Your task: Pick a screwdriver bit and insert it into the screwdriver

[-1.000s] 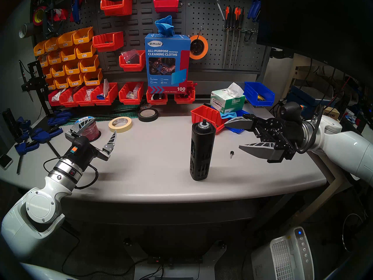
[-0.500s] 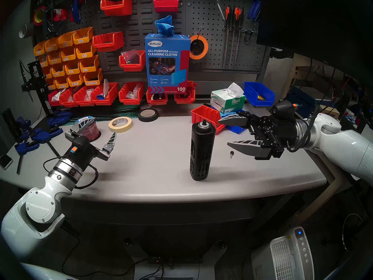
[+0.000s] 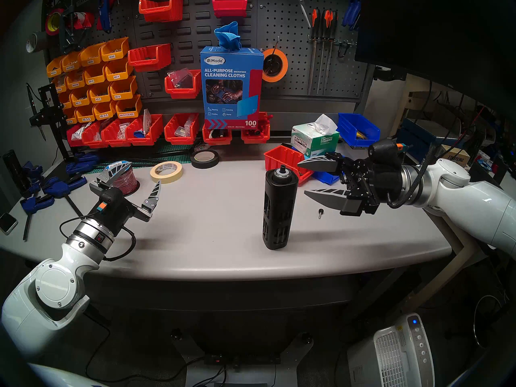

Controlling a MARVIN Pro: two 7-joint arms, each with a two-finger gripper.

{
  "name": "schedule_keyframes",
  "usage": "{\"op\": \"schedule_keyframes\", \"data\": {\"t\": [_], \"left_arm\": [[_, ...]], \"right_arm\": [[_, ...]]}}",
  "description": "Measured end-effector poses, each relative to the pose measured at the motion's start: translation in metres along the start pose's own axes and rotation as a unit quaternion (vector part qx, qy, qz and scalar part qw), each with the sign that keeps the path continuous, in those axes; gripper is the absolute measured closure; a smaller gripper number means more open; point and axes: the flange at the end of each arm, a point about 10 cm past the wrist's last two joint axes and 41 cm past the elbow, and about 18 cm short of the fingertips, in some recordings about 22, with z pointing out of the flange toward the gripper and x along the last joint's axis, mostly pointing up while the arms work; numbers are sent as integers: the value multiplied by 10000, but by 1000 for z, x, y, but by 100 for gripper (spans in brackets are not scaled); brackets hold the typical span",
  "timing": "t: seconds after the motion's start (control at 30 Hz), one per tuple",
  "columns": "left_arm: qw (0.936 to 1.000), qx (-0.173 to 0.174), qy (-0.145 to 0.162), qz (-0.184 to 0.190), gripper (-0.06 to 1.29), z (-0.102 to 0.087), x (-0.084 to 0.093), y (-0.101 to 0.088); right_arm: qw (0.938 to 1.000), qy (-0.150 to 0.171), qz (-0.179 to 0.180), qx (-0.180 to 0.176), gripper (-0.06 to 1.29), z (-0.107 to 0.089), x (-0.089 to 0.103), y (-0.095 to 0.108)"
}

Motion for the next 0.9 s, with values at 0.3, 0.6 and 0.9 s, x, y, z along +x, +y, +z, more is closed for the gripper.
{"op": "schedule_keyframes", "data": {"t": [0.3, 0.6, 0.9], "left_arm": [[10000, 3, 5, 1, 2, 0, 0, 0], [10000, 4, 9, 3, 2, 0, 1, 0], [10000, 6, 11, 5, 2, 0, 1, -1]], "right_arm": [[9999, -98, -28, -136, -1, 5, -4, 1], [9996, -188, -62, -225, -1, 10, -6, 1], [9992, -216, -85, -333, -1, 15, -6, 1]]}}
